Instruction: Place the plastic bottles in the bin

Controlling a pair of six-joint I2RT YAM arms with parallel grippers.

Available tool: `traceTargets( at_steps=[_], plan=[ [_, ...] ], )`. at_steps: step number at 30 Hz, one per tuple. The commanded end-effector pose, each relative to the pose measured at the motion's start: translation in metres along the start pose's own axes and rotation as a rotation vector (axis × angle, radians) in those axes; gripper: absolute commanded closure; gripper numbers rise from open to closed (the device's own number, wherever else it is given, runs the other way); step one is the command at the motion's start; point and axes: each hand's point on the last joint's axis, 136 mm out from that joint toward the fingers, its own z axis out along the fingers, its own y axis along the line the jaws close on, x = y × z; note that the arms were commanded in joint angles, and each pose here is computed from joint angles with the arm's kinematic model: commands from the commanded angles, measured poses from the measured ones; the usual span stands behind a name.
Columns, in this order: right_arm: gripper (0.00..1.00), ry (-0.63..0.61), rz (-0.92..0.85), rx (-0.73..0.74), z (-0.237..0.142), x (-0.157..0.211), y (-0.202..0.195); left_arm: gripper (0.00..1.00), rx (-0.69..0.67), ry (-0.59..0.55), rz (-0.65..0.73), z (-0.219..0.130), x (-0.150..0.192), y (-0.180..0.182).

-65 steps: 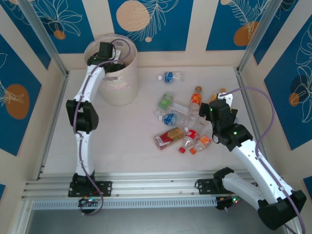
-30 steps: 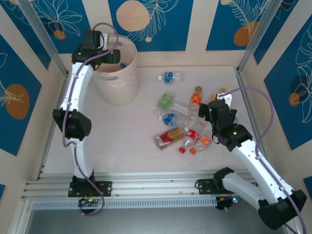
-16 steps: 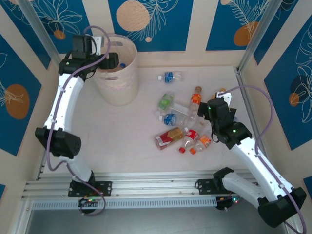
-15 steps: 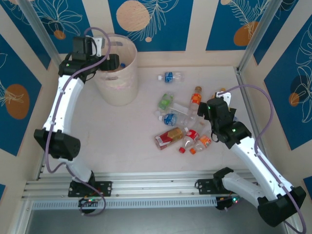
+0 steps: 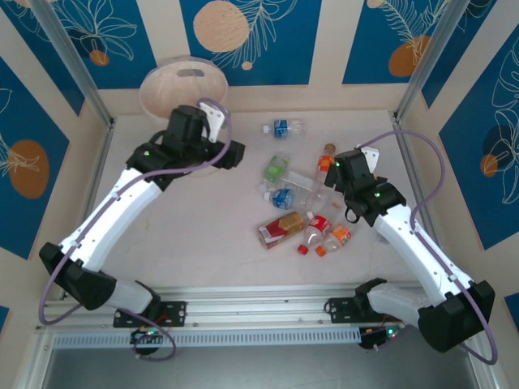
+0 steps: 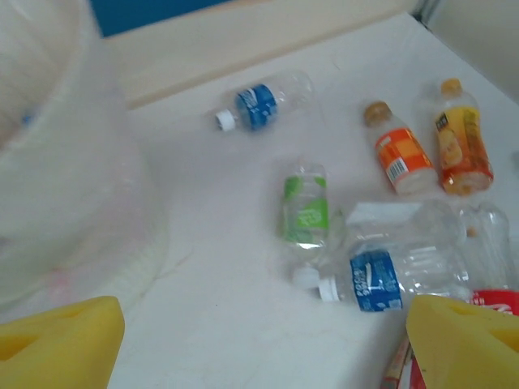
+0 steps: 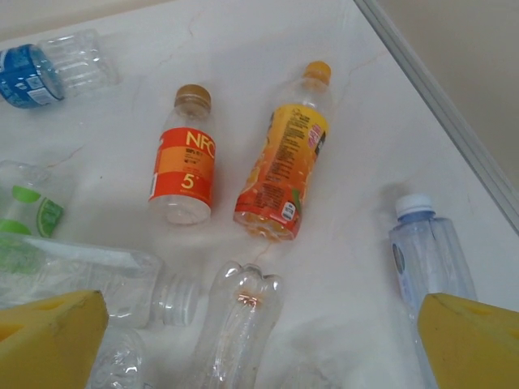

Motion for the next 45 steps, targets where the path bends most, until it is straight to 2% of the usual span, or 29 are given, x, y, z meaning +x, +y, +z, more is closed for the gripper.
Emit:
traceTargets(
  at_steps=[1,11,21,30,45],
  plan=[
    [0.01,0.068,0.085,0.018,0.001,0.003,-0.012,0.11,0.028,0.046,0.092,0.019,0.024,-0.034],
    [0.01,0.145,0.15,0.028,0.007,0.014,-0.03,0.11,0.14,0.312,0.366,0.081,0.108,-0.129],
    [0.01,0.146,0.141,0.032,0.007,0.013,-0.033,0.11,0.171,0.527,0.535,0.122,0.179,-0.179],
    [0.01,0.132,0.145,0.028,0.003,0.012,-0.035,0.11,0.123,0.607,0.582,0.143,0.209,-0.176],
    [0.01,0.116,0.145,0.023,0.002,0.01,-0.035,0.12,0.05,0.652,0.6,0.17,0.224,-0.157]
  ],
)
